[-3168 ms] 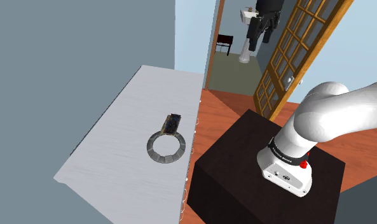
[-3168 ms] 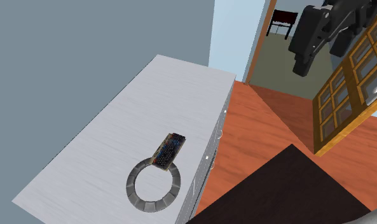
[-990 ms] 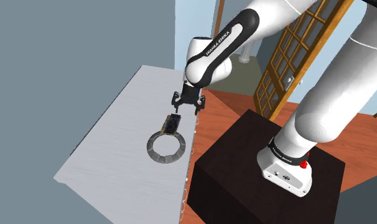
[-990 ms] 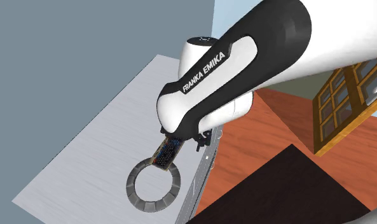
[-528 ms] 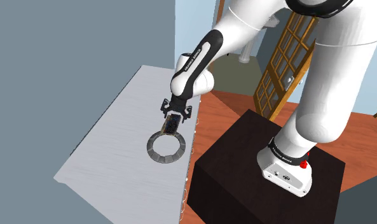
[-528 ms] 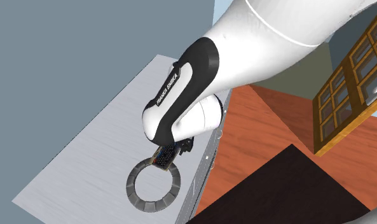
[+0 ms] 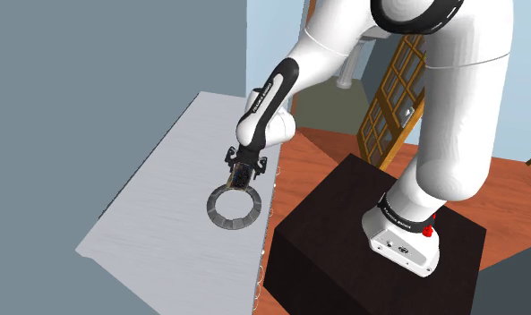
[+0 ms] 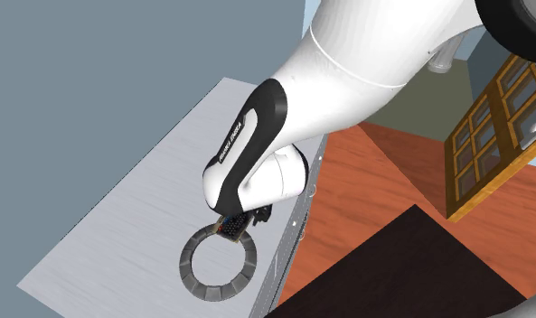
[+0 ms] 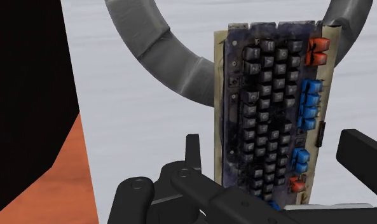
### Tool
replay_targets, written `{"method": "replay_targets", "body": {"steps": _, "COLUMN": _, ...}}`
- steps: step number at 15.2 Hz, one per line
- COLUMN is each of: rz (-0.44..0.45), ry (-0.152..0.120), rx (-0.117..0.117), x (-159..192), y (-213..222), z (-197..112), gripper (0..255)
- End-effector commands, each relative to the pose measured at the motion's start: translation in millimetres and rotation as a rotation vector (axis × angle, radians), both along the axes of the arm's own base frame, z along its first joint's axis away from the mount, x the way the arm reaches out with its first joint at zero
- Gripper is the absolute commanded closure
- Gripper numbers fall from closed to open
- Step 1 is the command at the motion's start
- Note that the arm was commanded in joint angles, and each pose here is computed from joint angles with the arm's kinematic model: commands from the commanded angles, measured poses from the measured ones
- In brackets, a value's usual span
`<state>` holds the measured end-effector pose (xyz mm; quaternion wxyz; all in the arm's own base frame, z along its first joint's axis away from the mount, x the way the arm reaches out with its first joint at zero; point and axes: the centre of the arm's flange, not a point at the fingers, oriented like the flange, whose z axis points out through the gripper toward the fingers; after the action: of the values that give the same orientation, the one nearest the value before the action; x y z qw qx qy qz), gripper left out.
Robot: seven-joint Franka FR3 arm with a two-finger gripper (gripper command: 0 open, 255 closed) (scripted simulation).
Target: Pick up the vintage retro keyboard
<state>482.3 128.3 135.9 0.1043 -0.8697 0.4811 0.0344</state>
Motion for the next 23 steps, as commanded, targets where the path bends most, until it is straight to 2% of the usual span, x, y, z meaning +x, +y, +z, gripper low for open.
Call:
{"method": "replay_targets", "body": {"steps": 1, "rz": 0.0, "ry": 0.0, "rx": 0.0, "x": -1.1, "y": 1.0, "z": -6.8, "gripper": 0}}
{"method": "replay_targets", "body": {"steps": 2, "rz": 0.0, "ry": 0.0, "rx": 0.0, "x": -1.1, "y": 1.0, "z": -6.8, "gripper": 0}}
{"method": "replay_targets", "body": {"steps": 3, "rz": 0.0, "ry": 0.0, "rx": 0.0, "x": -0.9, "y": 1.1, "z": -7.6, "gripper": 255}}
{"method": "replay_targets", "body": {"steps": 12, "rz": 0.0, "ry": 0.0, "rx": 0.0, "x": -1.0, "y": 1.0, "z": -6.8, "gripper": 255}}
{"method": "replay_targets", "body": {"steps": 23, "rz": 0.0, "ry": 0.0, "rx": 0.0, "x": -1.0, "y": 1.0, "z": 51.2, "gripper": 255}}
